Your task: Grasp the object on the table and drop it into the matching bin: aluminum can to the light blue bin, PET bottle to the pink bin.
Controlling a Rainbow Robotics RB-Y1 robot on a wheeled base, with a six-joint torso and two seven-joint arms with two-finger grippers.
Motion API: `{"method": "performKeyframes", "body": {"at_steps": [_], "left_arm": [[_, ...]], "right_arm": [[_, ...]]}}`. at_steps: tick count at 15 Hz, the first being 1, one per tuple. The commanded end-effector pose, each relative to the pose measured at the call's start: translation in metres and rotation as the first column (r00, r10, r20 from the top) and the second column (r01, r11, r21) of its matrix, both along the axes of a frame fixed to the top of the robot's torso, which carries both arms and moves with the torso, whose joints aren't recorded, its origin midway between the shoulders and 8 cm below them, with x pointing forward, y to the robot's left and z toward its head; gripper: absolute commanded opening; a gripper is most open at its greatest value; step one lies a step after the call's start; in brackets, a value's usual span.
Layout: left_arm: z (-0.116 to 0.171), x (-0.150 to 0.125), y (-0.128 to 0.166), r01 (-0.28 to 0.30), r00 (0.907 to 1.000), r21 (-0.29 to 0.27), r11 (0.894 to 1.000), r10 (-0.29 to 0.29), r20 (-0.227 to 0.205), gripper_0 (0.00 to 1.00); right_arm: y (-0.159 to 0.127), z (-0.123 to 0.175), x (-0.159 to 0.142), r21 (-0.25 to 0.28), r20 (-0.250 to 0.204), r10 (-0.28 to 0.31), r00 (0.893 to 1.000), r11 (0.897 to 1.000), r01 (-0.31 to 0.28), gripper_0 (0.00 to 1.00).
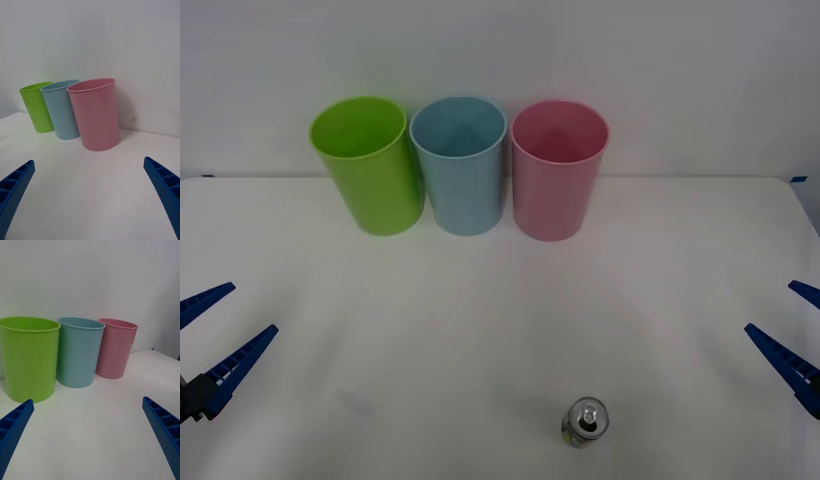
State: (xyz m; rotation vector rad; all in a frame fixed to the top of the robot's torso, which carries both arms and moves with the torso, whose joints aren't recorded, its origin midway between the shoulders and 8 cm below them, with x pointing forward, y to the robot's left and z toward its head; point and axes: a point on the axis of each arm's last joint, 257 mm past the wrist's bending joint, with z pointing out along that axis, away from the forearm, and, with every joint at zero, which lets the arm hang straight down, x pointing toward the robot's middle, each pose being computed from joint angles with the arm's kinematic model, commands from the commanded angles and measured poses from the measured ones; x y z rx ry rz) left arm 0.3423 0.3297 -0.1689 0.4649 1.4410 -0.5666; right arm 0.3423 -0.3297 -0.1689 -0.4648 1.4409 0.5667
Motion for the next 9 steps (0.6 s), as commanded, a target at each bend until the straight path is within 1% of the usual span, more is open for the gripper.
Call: {"method": "performKeyframes", "body": {"at_steps": [1, 3, 4, 6, 9], "left_arm": [[0.000, 0.000, 0.000, 0.000, 1.0000, 0.000, 1.000, 0.000, 0.000, 1.00], [0.000, 0.000, 0.000, 0.000, 1.0000, 0.000, 1.000, 0.000, 0.000, 1.00], [0.000, 0.000, 0.000, 0.000, 1.0000, 0.000, 1.000, 0.000, 0.000, 1.00], [0.000, 0.000, 0.000, 0.000, 1.0000, 0.000, 1.000, 0.000, 0.000, 1.00], [0.000, 0.000, 0.000, 0.000, 1.0000, 0.000, 1.000, 0.000, 0.000, 1.00]], "right_arm": [[0.000, 0.000, 0.000, 0.000, 0.000, 0.000, 1.000, 1.000, 0.000, 1.00], [0.004, 0.003, 0.005, -0.008, 0.012, 0.012, 1.000, 1.000, -0.012, 1.00], [0.007, 0.002, 0.005, -0.009, 0.003, 0.026, 1.000, 1.000, -0.026, 1.00], [0.008, 0.001, 0.004, -0.012, 0.000, 0.035, 0.999, 0.999, -0.035, 1.00], [0.010, -0.004, -0.002, -0.037, -0.019, 0.071, 0.997, 0.997, -0.071, 1.00]]}}
